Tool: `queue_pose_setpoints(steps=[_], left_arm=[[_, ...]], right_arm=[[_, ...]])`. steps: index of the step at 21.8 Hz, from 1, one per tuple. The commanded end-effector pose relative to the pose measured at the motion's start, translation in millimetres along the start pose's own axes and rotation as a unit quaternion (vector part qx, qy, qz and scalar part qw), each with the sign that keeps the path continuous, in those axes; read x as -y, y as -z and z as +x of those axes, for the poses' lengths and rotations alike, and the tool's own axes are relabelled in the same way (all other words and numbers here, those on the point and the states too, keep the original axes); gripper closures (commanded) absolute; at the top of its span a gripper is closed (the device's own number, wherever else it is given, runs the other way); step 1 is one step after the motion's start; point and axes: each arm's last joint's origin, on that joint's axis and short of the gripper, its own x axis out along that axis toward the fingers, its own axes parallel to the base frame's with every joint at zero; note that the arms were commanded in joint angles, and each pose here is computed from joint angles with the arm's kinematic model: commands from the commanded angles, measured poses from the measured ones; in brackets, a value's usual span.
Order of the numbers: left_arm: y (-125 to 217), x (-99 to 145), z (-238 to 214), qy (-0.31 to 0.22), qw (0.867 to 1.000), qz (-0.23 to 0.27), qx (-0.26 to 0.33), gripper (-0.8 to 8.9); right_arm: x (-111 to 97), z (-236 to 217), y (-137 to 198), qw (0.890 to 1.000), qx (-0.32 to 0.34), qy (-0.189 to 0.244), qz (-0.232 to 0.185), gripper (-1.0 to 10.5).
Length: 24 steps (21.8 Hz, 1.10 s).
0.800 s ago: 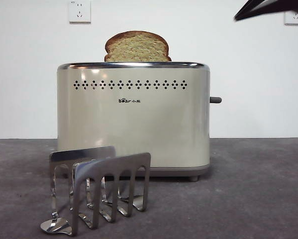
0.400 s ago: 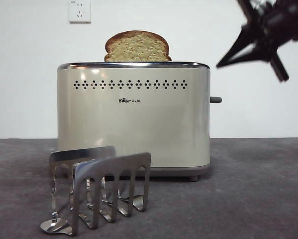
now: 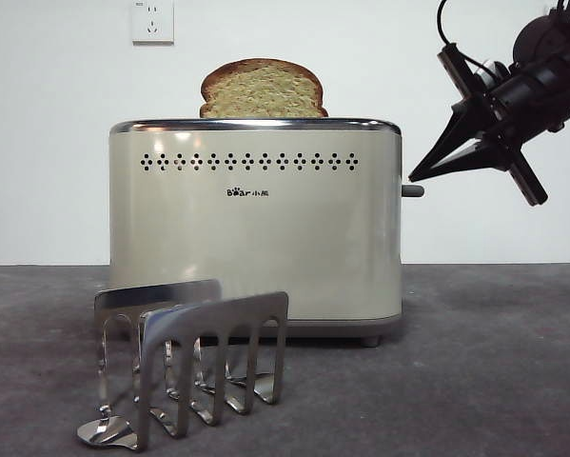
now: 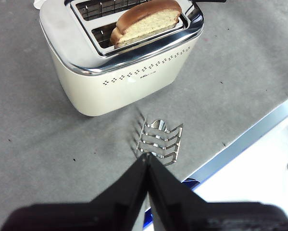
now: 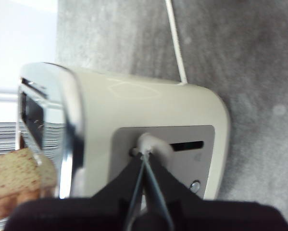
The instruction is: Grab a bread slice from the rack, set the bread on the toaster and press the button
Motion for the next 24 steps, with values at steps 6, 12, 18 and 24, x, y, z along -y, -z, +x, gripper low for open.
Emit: queue_pose_setpoints(steps=[6, 12, 18, 24], left_arm=[[0.6, -0.3, 1.8, 0.001, 1.0, -0.007, -0.002, 8.17], [-0.4, -0.1, 3.6, 0.0, 1.0, -0.007, -0.005, 8.17], [-0.5, -0.1, 3.9, 0.0, 1.0, -0.007, -0.006, 8.17], [-0.4, -0.1, 3.6, 0.0, 1.0, -0.007, -0.005, 8.17]], right_arm=[[15.0, 11.2, -0.8, 1.0, -0.013, 0.022, 0.016, 9.5], [22.7, 16.5, 2.7, 0.998, -0.031, 0.037, 0.027, 9.5], [30.7, 29.4, 4.9, 0.997, -0.049, 0.043, 0.039, 9.5], [40.3, 34.5, 7.6, 0.993, -0.058, 0.083, 0.052, 9.5]])
